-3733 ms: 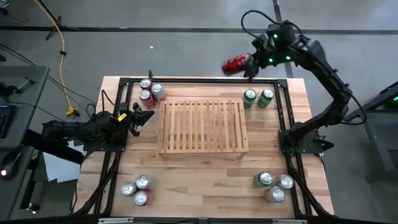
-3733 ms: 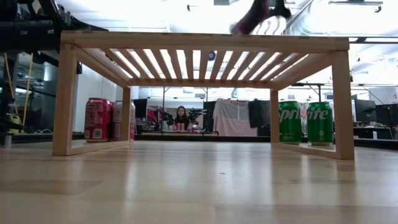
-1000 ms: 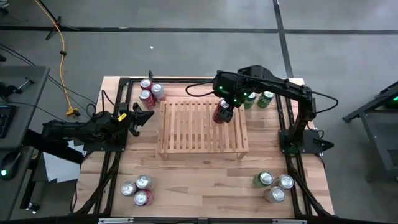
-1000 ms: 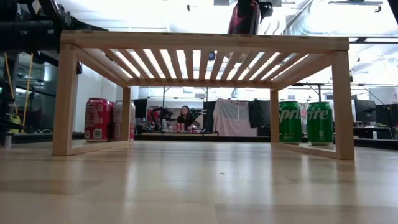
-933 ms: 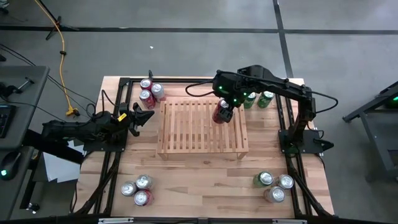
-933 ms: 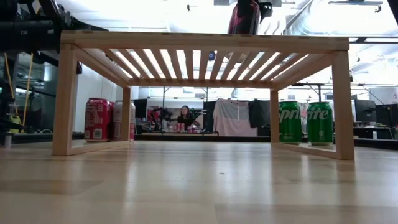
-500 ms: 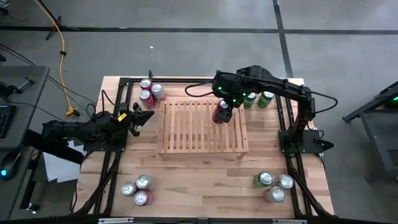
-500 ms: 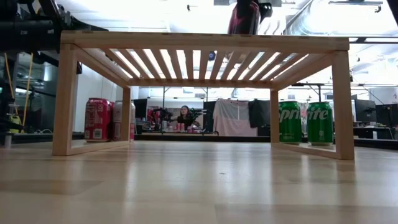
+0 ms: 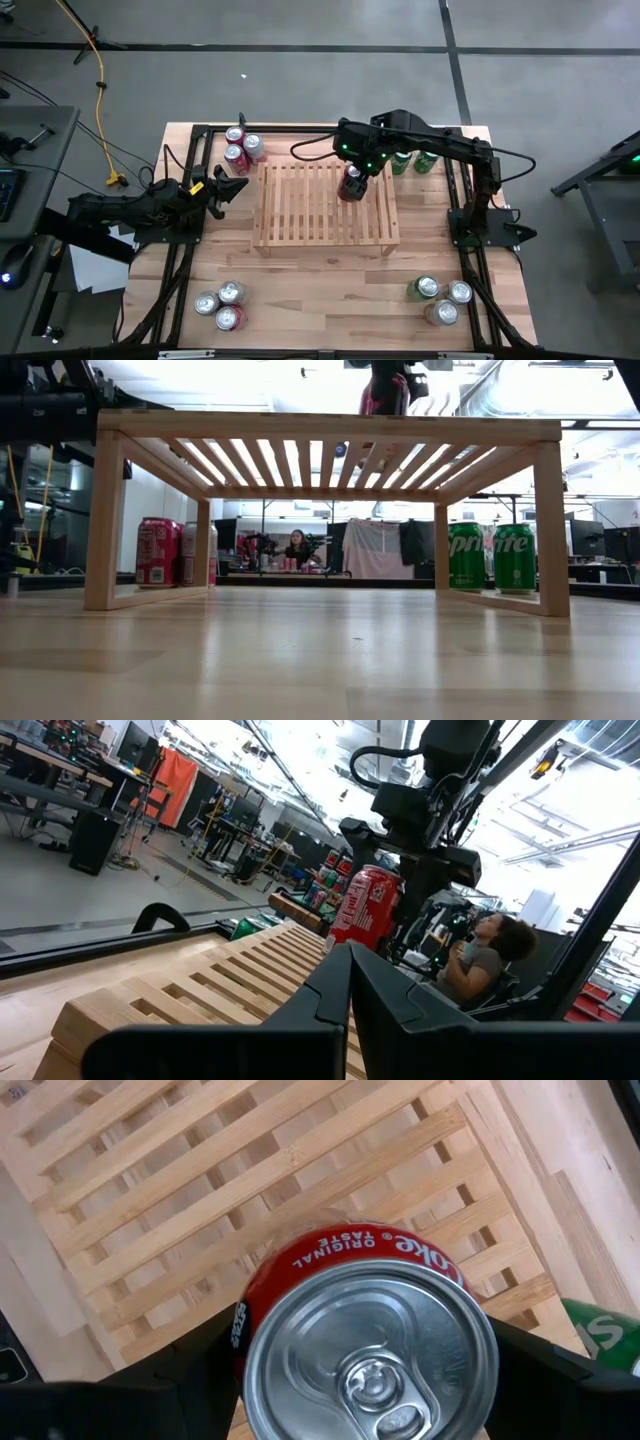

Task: Place canned beverage on shelf
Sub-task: Put the top right red soda can on the shelf

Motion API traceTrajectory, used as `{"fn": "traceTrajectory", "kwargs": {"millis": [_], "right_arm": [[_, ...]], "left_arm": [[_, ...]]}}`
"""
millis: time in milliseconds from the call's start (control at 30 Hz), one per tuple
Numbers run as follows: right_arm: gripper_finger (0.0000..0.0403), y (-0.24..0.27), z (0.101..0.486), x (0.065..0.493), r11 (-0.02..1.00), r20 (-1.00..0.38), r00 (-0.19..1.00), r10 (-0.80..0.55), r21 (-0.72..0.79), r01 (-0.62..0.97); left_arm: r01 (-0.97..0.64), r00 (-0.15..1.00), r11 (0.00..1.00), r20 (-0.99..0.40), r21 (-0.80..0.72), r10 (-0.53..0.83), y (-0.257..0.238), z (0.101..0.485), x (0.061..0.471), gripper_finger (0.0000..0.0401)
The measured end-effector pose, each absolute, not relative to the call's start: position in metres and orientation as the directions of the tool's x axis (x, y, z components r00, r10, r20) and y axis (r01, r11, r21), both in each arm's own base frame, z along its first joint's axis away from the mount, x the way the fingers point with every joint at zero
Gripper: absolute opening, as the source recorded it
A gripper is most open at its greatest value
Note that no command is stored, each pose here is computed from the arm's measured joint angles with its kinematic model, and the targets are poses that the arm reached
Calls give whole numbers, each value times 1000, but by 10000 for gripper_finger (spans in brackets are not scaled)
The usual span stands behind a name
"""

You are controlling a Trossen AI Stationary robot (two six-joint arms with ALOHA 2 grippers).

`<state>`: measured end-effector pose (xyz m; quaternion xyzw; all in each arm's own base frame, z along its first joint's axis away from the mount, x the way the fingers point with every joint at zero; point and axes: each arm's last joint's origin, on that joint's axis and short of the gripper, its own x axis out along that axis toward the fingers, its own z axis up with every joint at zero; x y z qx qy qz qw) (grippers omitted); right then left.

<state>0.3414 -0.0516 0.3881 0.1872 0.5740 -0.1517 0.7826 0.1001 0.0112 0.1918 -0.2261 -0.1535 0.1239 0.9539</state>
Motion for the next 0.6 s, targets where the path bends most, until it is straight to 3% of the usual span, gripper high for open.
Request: {"fn": "traceTrajectory", "kwargs": {"millis": [600], "right_arm": [[310, -50, 388, 340, 908, -959, 281, 20, 136, 397]], "left_arm": [[-167, 922, 867, 237, -470, 306, 11, 192, 100, 3]]}}
